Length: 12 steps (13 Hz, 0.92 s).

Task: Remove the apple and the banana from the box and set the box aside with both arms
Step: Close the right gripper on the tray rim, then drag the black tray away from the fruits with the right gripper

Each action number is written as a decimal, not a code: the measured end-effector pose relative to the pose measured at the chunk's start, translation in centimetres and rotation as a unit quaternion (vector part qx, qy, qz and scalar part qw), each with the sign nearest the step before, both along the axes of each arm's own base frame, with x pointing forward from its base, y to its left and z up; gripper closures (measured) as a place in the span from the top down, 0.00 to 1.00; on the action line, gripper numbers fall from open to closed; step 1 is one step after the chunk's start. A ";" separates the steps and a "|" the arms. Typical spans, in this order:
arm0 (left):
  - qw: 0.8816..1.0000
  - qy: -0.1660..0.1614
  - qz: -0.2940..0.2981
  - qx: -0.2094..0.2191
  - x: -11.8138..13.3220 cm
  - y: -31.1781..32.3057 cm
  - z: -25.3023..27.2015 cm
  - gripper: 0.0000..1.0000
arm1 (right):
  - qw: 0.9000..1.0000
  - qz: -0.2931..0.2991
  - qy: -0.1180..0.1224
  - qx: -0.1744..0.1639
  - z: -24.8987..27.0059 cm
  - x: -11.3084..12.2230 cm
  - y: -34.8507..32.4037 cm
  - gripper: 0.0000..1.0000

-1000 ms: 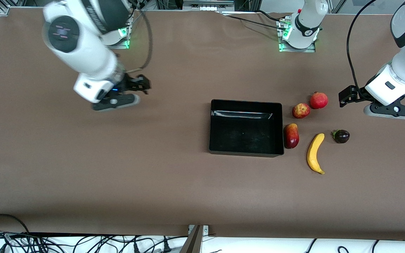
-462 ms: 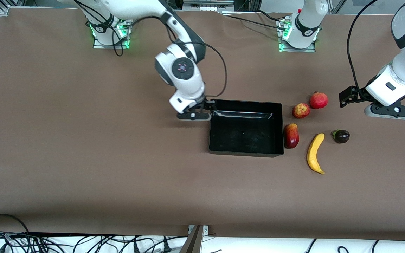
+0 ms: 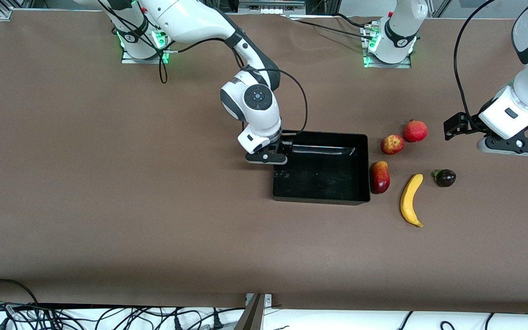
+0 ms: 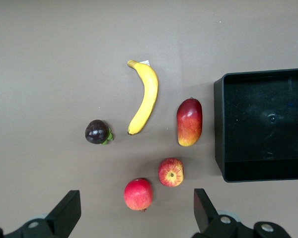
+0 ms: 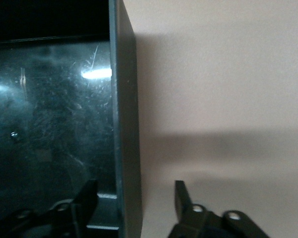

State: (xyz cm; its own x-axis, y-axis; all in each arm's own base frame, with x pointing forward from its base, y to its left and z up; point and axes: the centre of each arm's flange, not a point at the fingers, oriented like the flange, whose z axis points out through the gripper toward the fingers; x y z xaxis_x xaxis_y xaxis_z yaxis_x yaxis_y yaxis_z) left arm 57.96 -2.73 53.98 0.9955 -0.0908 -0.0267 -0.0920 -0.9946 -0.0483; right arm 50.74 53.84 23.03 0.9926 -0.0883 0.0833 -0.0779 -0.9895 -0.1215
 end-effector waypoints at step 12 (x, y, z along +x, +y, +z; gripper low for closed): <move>1.000 0.006 0.001 0.000 -0.1 0.0 -0.1 1.00 | 0.992 0.103 0.023 -0.068 8.7 12.1 -20.2 0.05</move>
State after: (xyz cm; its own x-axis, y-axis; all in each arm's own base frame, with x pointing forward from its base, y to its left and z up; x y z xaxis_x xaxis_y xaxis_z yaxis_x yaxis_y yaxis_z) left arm 57.83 -2.68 53.86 0.9952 -0.0894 -0.0391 -0.0913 -0.9947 -0.0479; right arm 62.86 33.63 31.71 0.9915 0.1258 0.0342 0.1254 -0.9920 0.0135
